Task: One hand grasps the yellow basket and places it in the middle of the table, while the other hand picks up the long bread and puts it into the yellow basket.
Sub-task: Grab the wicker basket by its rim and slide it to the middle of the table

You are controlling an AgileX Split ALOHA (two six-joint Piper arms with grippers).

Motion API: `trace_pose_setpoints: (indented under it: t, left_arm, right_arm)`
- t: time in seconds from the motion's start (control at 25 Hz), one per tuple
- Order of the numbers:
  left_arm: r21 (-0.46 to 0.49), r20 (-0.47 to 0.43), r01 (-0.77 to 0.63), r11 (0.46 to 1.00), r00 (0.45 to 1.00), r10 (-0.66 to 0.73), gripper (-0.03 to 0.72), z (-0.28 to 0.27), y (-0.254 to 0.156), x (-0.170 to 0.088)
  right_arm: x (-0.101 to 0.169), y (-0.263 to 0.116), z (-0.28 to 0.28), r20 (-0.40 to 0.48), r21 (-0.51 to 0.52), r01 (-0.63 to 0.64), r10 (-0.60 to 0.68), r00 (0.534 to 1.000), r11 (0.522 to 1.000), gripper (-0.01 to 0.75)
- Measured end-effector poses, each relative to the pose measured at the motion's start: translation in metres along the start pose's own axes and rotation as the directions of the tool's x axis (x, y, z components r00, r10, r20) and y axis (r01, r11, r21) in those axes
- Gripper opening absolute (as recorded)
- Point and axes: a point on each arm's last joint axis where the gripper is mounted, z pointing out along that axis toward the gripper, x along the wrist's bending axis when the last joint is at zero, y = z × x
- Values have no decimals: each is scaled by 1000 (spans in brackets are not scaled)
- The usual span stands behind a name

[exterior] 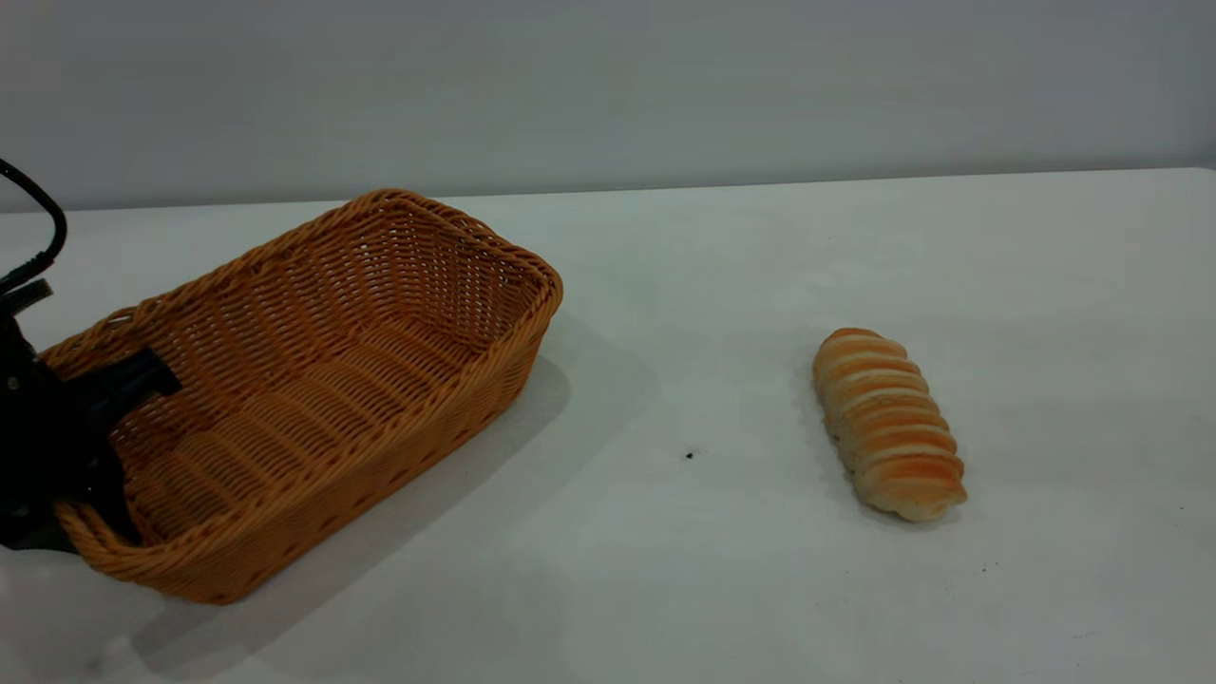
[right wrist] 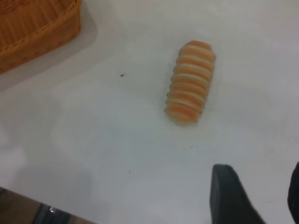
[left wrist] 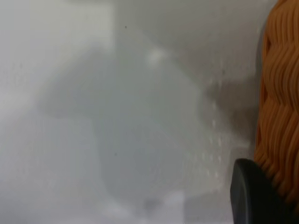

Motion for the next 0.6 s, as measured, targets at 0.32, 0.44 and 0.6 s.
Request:
trace_pose_setpoints:
  t: [0.32, 0.44, 0.6]
  left_arm:
    - [28, 6, -255, 966, 967, 255, 108, 4, 17, -21]
    - [70, 13, -402, 913, 915, 403, 109, 9, 30, -39]
    - [146, 41, -596, 790, 801, 597, 109, 14, 46, -63]
  right_arm:
    - [0, 0, 0, 0, 0, 1, -1, 1000, 1000, 353]
    - [0, 0, 0, 0, 1, 1, -1, 1000, 1000, 353]
    - [0, 0, 0, 0, 1, 1, -1, 1000, 1000, 353]
